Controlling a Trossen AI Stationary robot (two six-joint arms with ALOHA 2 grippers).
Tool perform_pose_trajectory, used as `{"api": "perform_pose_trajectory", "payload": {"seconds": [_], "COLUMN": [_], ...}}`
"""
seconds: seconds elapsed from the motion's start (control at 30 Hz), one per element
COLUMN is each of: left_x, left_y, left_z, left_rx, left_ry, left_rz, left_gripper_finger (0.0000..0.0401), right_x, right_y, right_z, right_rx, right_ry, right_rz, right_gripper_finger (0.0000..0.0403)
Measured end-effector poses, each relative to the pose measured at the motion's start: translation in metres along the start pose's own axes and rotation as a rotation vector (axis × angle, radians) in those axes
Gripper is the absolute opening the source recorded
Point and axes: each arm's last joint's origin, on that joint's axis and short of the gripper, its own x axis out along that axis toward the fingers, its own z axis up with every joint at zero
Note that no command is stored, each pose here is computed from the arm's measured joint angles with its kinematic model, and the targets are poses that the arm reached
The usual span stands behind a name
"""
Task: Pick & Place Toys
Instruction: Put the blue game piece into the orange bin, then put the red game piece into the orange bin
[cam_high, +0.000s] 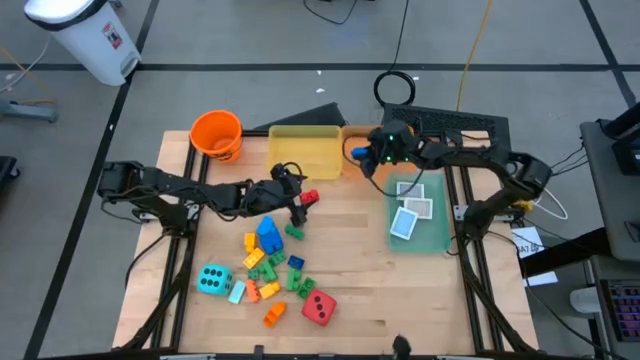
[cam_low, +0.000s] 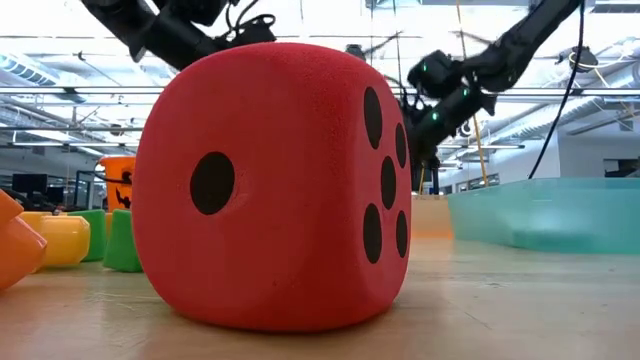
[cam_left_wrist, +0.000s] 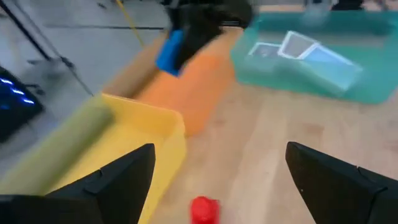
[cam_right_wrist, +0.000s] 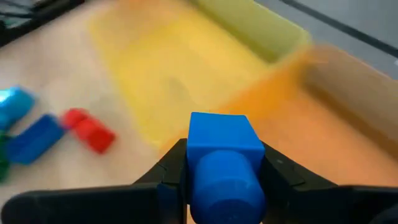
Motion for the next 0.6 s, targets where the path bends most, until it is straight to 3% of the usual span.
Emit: {"api": "perform_pose_trajectory", "payload": {"seconds": [0.13, 0.3, 0.6], "left_x": [0.003, 0.003, 0.004], "left_y": [0.003, 0.002, 0.002], "left_z": [-0.001, -0.002, 0.000], "left_rx": [-0.060, -0.075, -0.091], "left_ry": [0.008, 0.012, -0.007], "left_rz": [-0.033, -0.049, -0.053], "left_gripper_finger": [0.0367, 0.0367, 0.0367], "right_x": [0.006, 0.008, -0.003], "right_y": [-0.030, -0.050, -0.043], "right_z": [-0.013, -0.024, -0.015], "right_rx": [0.059, 0.103, 0.006], "right_ry": [0.046, 0.077, 0.033], "right_rz": [-0.077, -0.125, -0.108], "right_gripper_finger": [0.0099, 0.0131, 0.0229]}}
